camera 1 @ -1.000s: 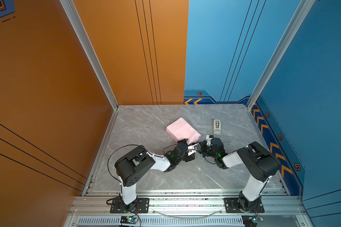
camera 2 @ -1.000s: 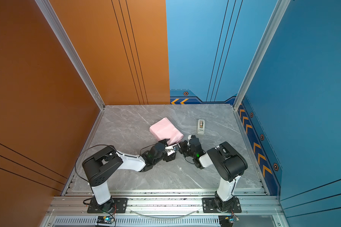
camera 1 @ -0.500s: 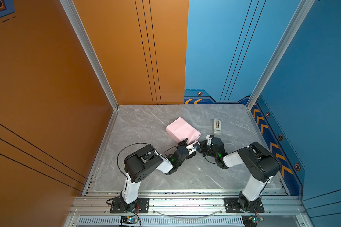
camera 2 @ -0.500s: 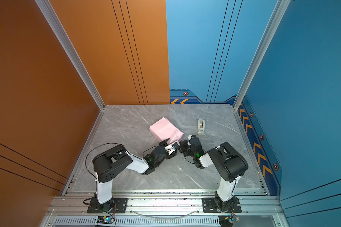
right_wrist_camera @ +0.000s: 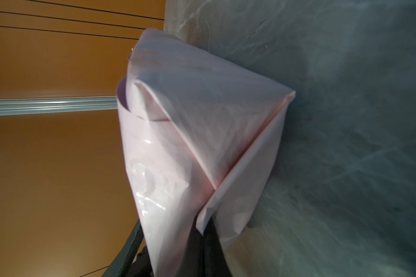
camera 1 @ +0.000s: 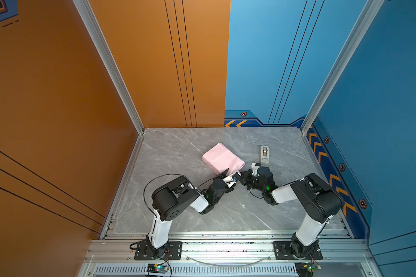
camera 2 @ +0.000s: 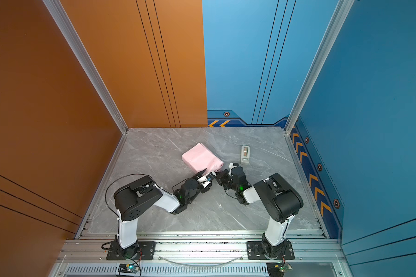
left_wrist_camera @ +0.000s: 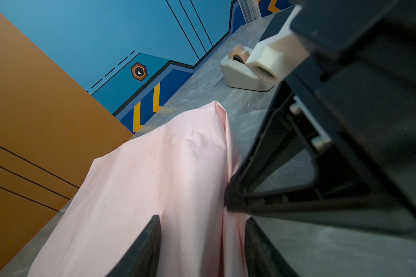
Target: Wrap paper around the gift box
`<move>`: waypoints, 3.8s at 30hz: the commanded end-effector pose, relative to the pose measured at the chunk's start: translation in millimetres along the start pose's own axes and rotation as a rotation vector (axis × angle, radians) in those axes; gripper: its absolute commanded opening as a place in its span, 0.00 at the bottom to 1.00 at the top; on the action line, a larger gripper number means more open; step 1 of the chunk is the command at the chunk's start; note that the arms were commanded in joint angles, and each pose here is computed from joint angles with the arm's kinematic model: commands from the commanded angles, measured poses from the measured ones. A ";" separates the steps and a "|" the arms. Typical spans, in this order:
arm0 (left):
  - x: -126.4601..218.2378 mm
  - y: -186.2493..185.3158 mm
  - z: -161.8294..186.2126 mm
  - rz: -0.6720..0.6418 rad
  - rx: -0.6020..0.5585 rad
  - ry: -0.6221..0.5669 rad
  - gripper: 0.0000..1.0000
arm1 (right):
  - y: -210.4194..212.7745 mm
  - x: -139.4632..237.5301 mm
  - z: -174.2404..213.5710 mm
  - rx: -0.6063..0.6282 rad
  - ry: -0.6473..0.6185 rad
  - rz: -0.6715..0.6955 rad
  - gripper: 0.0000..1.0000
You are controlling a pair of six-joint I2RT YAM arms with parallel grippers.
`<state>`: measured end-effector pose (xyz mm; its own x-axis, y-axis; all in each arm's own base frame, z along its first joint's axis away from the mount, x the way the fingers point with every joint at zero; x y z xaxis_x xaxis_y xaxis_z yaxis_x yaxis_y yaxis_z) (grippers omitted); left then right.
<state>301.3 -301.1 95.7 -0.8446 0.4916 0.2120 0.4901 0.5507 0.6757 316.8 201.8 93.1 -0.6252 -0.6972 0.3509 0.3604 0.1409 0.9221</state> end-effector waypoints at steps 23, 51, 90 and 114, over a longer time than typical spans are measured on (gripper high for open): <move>19.7 -67.7 93.5 0.276 0.039 0.304 0.49 | -1.7 66.6 -16.6 0.197 -0.123 0.276 0.32; 19.4 -69.7 91.6 0.301 0.021 0.289 0.62 | 13.7 -8.8 -17.7 0.177 -0.032 0.137 0.04; 39.2 -97.3 127.7 0.347 0.069 0.454 0.50 | 42.8 52.9 -27.0 0.386 -0.096 0.204 0.36; 40.7 -101.7 127.0 0.383 0.031 0.437 0.51 | 39.8 2.6 -60.4 0.535 0.057 0.545 0.38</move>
<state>301.7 -302.4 88.0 -0.8530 0.5010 0.1461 0.4930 0.6819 0.5403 385.8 174.7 131.9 -0.4420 -0.5157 0.7339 0.1584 0.7605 0.6297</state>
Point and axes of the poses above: each gripper's point midway between its finger pads, its own x axis back along the fingers, its own y axis along the line the jaws close on, z = x × y, the point moved 6 cm from there along x, back along the fingers, and after that the axes turned 14 degrees about -x, right-handed, at the moved point
